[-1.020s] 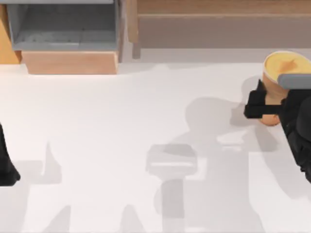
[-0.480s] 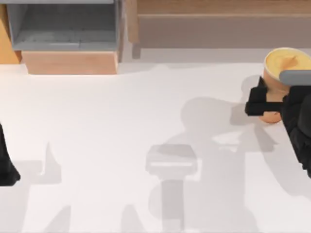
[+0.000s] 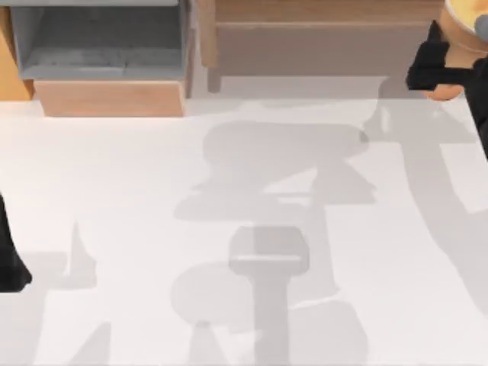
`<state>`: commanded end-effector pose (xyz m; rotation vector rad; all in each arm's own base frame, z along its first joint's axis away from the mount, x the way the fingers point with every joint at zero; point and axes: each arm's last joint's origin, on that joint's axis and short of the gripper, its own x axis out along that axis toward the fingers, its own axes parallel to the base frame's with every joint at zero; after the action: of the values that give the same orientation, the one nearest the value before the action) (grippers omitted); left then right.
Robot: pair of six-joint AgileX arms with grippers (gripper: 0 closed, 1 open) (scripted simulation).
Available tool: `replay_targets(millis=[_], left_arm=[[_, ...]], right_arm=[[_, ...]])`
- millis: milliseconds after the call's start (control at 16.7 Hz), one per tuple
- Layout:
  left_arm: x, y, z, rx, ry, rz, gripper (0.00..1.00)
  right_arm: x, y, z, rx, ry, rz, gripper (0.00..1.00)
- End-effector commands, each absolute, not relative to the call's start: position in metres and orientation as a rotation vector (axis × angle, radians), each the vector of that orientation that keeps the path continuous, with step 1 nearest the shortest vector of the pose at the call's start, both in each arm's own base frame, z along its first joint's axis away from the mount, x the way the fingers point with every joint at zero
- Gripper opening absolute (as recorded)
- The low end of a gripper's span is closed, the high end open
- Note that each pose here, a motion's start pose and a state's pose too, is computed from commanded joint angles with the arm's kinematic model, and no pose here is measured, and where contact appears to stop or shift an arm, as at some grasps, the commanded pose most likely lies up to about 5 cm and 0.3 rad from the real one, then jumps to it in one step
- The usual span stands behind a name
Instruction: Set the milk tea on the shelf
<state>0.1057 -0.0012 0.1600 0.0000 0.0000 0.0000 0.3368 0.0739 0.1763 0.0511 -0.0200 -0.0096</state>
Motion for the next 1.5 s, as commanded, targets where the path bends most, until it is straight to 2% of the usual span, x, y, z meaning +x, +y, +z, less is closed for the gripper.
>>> replay_targets(millis=[300,720,1020,1500], left_arm=[[0.106,-0.001,0.160,0.000,0.000,0.000,1.00],[0.106,-0.001,0.160,0.000,0.000,0.000,1.00],[0.106,-0.001,0.160,0.000,0.000,0.000,1.00],[0.106,-0.001,0.160,0.000,0.000,0.000,1.00]], right_arm=[[0.372,0.039,0.231,0.025,-0.049,-0.023,0.00],[0.409,-0.027,0.269,-0.013,0.097,-0.041,0.00],[0.421,-0.063,0.285,-0.009,0.190,-0.032,0.00],[0.423,-0.072,0.301,-0.008,0.198,-0.014,0.00]])
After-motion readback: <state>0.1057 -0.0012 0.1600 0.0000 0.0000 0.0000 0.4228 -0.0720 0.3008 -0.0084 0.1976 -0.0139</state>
